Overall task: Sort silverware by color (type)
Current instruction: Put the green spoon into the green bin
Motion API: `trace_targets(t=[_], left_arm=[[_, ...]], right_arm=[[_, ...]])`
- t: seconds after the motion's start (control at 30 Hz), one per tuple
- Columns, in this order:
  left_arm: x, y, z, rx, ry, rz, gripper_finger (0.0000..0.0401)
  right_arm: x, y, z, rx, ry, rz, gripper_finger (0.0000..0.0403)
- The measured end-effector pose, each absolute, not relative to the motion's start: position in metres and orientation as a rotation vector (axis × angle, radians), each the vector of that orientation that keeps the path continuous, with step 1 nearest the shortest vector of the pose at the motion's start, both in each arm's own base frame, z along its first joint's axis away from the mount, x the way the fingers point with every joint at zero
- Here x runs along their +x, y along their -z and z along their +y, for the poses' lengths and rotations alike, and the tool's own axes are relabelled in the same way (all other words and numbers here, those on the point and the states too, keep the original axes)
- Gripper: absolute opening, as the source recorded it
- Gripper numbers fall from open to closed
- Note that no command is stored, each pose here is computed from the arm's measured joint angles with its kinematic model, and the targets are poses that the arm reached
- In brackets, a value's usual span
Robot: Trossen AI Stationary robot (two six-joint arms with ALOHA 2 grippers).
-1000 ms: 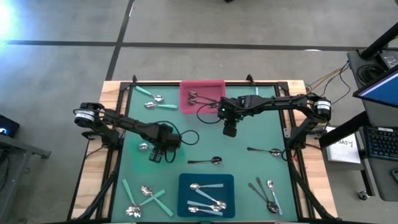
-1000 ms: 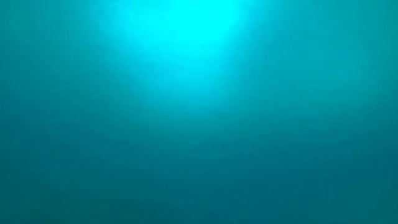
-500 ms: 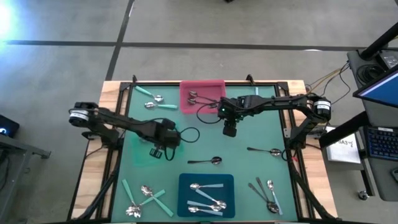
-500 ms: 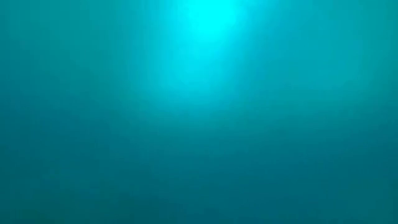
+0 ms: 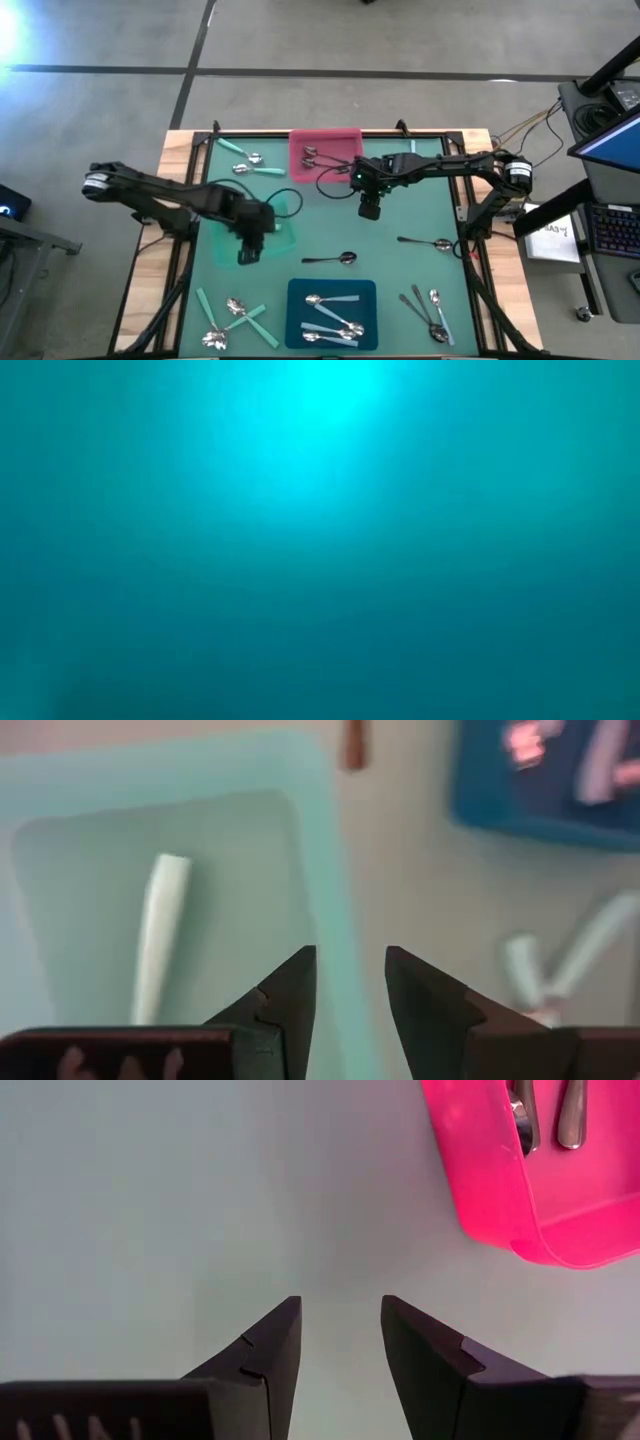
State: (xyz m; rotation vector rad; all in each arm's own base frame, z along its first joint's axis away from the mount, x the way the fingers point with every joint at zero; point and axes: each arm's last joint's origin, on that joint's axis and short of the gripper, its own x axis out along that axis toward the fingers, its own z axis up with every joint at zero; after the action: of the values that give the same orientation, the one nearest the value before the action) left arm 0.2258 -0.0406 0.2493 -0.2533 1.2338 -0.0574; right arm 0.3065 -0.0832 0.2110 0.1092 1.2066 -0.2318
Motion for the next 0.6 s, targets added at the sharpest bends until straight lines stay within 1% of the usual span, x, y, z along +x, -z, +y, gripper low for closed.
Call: trace_targets(t=[0.1, 0.23, 0.37, 0.43, 0.5, 0.6], left_arm=[[0.218, -0.264, -0.059, -0.304, 0.083, 1.187, 0.0106], [0.208, -0.265, -0.093, -0.346, 0.136, 1.198, 0.0107], [0.198, -0.251, -0.131, -0.339, 0.166, 1.310, 0.0107], [0.192, -0.244, -0.147, -0.380, 0.159, 1.383, 0.0107], [0.185, -0.237, -0.161, -0.465, 0.113, 1.475, 0.0107], [0.175, -0.229, -0.178, -0.607, -0.011, 1.577, 0.0107]], right_arm=[[0.307, -0.211, -0.083, 0.109, 0.232, 1.206, 0.0132], [0.307, -0.211, -0.083, 0.107, 0.231, 1.202, 0.0132], [0.307, -0.211, -0.083, 0.102, 0.229, 1.199, 0.0132], [0.307, -0.211, -0.083, 0.106, 0.231, 1.199, 0.0132], [0.307, -0.211, -0.083, 0.109, 0.233, 1.199, 0.0132], [0.307, -0.211, -0.083, 0.111, 0.235, 1.198, 0.0132]])
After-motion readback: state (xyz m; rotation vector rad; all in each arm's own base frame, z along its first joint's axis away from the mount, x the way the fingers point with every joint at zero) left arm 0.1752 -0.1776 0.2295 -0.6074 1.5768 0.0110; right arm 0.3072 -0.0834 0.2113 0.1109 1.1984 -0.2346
